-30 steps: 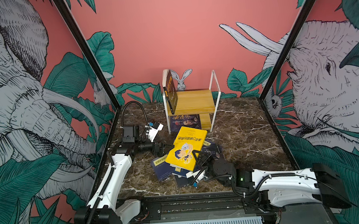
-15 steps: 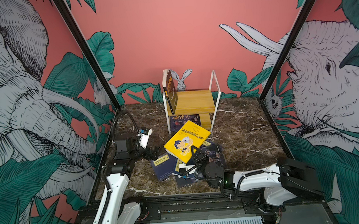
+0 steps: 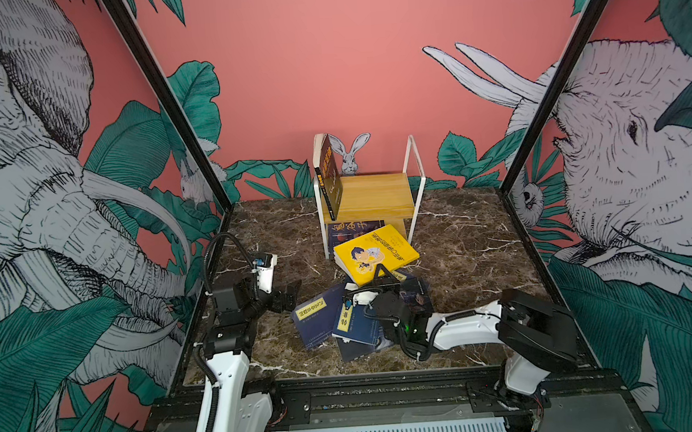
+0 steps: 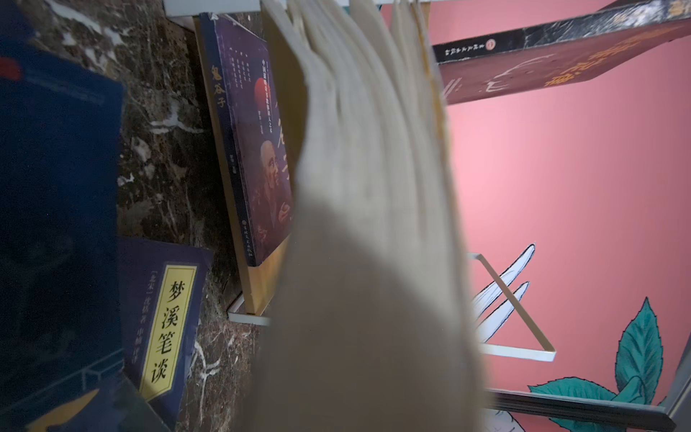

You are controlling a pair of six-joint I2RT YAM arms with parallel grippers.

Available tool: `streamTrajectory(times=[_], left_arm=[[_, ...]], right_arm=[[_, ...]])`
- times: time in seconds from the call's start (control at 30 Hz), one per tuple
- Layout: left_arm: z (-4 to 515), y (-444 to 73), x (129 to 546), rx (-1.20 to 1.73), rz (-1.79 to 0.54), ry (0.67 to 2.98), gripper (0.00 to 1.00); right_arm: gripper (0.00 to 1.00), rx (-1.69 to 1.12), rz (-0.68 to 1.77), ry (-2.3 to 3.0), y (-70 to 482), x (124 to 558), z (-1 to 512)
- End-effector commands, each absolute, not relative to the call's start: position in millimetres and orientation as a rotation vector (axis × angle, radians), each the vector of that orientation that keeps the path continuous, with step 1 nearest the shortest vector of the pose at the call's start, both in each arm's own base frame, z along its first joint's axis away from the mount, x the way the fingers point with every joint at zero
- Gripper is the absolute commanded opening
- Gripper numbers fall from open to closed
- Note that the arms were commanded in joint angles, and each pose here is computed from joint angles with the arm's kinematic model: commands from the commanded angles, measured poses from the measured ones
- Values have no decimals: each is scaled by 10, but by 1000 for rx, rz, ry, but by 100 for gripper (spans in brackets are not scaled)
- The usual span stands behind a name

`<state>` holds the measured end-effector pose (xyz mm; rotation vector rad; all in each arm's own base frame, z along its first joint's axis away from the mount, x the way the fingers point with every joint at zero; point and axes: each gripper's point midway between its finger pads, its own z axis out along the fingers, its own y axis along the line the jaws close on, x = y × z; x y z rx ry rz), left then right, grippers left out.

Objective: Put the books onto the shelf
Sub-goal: 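Carry the yellow paperback with the right gripper onto the shelf's lower tier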

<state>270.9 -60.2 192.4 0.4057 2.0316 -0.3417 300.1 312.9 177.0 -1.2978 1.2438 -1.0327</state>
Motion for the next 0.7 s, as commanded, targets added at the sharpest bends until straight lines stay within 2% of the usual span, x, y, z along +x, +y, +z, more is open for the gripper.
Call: streamTrajectory(times=[0.0,0.37,0.67], left_arm=[[1974,-641,2717,451,-333,1983,100],[1962,-732,2682,501,-349,1966,100],[1962,-766,2659,522,-366,1955,100]], right_arm=[[0,-1108,-1016,1322,3157,3196,1986],[0,-1044,-1016,1382,3255,3665,1878],[0,-1093,-1015,1455,3298,3942,1561]])
